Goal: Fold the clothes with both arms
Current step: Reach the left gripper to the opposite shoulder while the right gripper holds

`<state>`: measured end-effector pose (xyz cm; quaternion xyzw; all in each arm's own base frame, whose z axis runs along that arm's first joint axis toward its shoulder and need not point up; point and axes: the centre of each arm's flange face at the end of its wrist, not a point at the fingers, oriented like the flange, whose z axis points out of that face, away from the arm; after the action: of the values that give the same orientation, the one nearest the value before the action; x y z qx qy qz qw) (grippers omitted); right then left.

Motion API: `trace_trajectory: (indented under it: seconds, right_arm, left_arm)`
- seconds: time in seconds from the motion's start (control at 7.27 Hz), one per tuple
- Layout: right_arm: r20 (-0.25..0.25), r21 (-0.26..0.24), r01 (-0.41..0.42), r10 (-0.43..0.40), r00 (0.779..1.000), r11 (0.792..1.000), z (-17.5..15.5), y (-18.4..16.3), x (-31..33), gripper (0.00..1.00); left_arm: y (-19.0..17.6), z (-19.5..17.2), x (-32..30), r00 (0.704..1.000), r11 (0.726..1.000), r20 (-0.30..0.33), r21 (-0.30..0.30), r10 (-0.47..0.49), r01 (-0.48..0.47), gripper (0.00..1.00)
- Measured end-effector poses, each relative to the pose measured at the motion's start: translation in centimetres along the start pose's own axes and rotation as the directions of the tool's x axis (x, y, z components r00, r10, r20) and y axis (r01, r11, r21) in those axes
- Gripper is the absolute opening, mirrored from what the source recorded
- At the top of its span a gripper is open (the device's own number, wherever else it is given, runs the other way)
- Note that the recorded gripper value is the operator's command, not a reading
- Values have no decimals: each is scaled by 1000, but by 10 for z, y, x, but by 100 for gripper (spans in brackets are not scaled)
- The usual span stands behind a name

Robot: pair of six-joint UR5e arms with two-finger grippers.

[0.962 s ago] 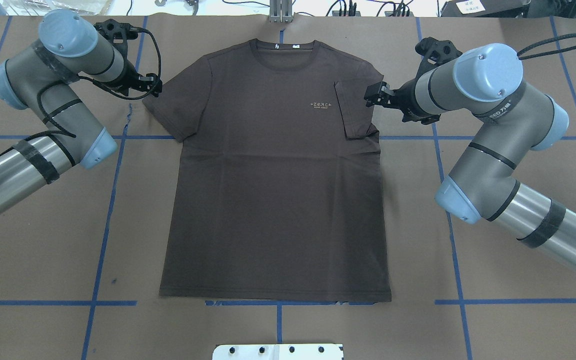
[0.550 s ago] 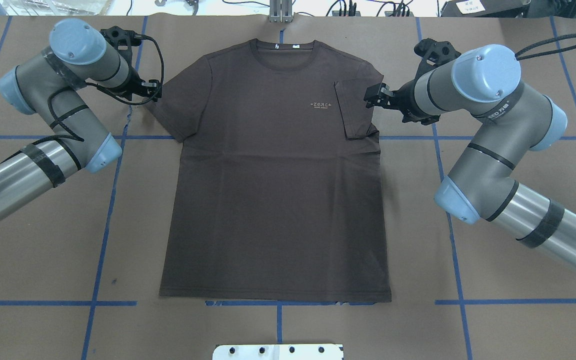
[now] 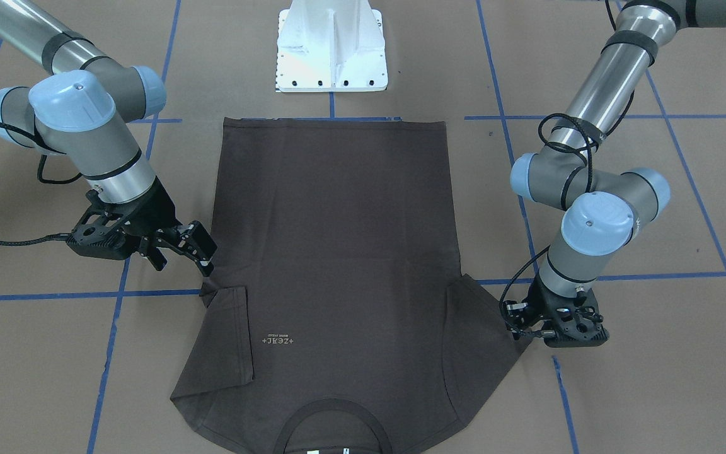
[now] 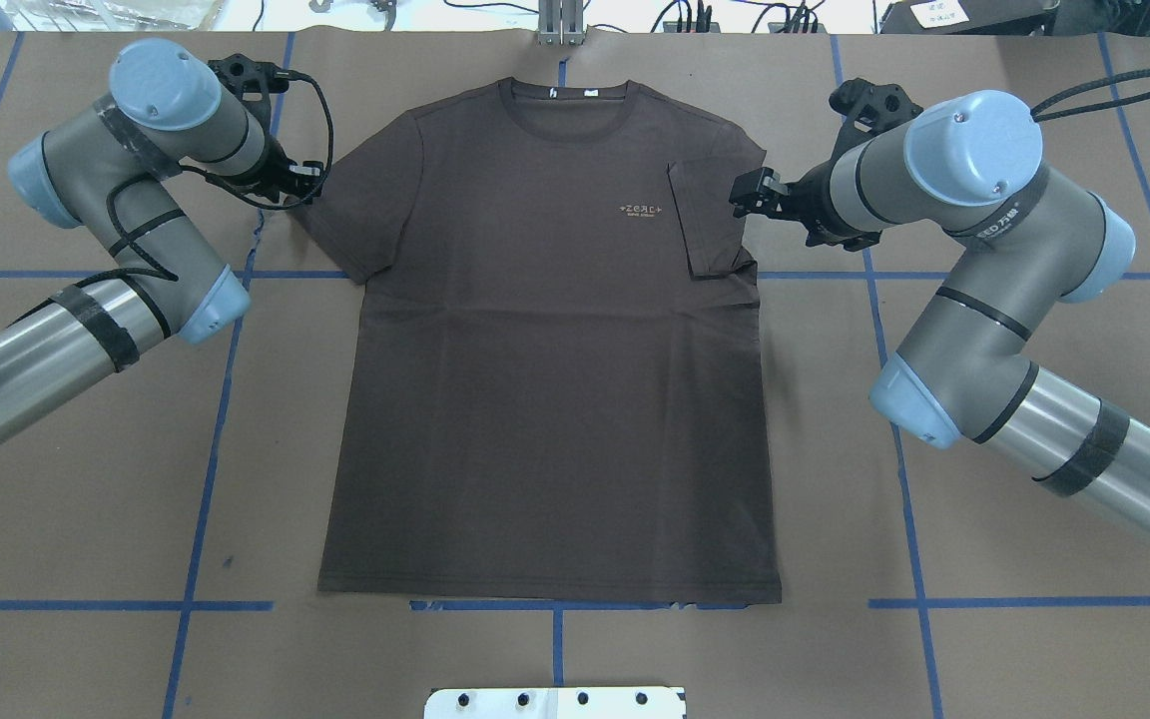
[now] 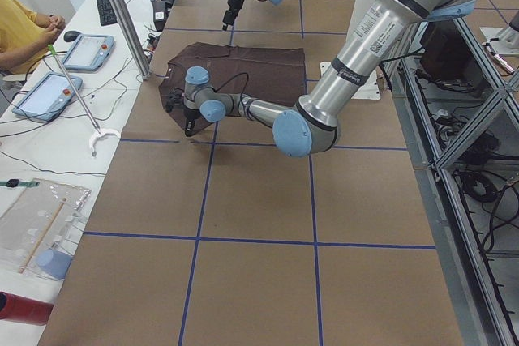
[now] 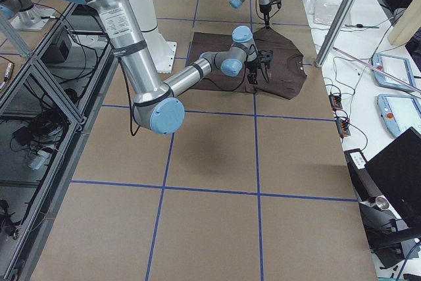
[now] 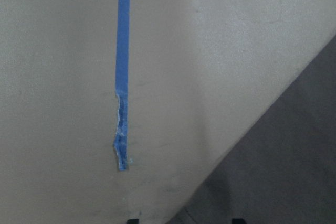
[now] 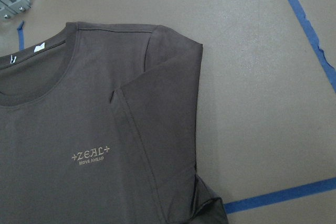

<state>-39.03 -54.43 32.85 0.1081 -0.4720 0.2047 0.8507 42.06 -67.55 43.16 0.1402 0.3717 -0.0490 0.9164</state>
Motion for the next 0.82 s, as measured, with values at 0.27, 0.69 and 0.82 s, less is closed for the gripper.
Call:
trace_trajectory:
  seconds: [0.27,0.69,0.82]
  right_arm:
    - [-1,-1,0,0,1000,1000,1,0,0,100]
    - [-2,-4,-2,2,1000,1000,3,3,-1,100]
    - [-3,-6,-3,3,1000,1000,4,4,-1,100]
  left_arm:
    - [-2,4,2,1000,1000,0,-1,-1,1,0]
    - [-8,-2,12,1000,1000,-10,5,1,-1,0]
    - [-11,-11,23,1000,1000,-26,11,-2,2,0]
